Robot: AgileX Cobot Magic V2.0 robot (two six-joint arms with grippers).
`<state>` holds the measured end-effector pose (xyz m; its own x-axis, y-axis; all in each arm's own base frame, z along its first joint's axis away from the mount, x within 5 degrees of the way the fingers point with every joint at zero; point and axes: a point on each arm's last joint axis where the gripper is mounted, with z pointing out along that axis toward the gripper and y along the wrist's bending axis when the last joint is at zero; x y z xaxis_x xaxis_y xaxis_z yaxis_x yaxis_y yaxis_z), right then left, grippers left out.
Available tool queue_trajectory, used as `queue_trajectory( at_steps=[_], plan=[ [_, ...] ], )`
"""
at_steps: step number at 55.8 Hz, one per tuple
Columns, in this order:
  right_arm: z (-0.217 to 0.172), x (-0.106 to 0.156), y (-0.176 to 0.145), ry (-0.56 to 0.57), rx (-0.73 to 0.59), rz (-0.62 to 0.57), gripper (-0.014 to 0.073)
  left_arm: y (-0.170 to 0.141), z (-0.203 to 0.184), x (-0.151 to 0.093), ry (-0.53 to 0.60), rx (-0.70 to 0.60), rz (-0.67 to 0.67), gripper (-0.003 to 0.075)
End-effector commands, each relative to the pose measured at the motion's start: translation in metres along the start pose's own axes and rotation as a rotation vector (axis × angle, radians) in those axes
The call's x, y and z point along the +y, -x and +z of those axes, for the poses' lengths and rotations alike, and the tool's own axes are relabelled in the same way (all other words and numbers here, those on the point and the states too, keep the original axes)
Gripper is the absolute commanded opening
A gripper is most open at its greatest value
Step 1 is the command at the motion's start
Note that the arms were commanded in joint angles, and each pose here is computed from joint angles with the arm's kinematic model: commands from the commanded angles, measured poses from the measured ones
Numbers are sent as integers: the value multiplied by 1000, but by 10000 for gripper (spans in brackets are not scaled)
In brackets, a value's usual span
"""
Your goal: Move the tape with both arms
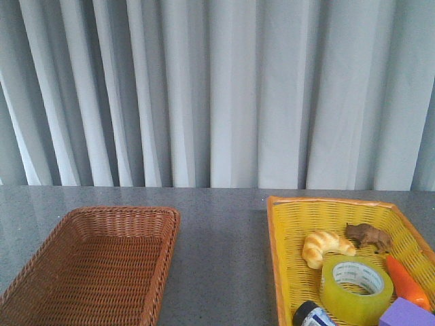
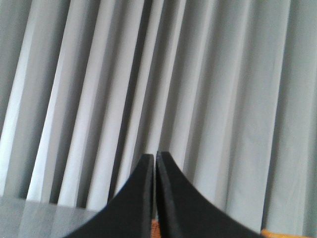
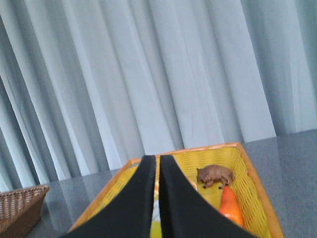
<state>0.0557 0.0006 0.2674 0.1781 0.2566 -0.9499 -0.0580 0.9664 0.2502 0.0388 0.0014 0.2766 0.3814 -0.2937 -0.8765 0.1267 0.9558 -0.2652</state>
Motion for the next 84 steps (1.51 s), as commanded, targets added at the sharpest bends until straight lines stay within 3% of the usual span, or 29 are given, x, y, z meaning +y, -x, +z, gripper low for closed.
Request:
queue_trajectory(
  at_steps=[1,17,25,34,41,58,70,84],
  plan=[
    [10,8,29,15,-71,-21,104,28,6,-8,-18,-48,-6,16],
    [47,14,53,-1,-1,-38,475,57,30,-19,-18,-9,-24,137],
    [53,16,59,13,-51,-32,586,60,37,-20,-13,0,-31,229],
    [60,18,65,23,-67,-99,584,55,42,-19,-4,34,-30,310],
    [86,20,78,-14,88,-220,583,51,47,-18,4,61,-29,320],
    [195,22,109,-123,486,-303,582,46,53,-17,14,93,-28,320],
    [267,11,69,-132,785,-353,582,46,53,-17,14,93,-28,319],
    [304,-2,7,-107,961,-340,582,46,53,-17,14,94,-28,318]
  ],
)
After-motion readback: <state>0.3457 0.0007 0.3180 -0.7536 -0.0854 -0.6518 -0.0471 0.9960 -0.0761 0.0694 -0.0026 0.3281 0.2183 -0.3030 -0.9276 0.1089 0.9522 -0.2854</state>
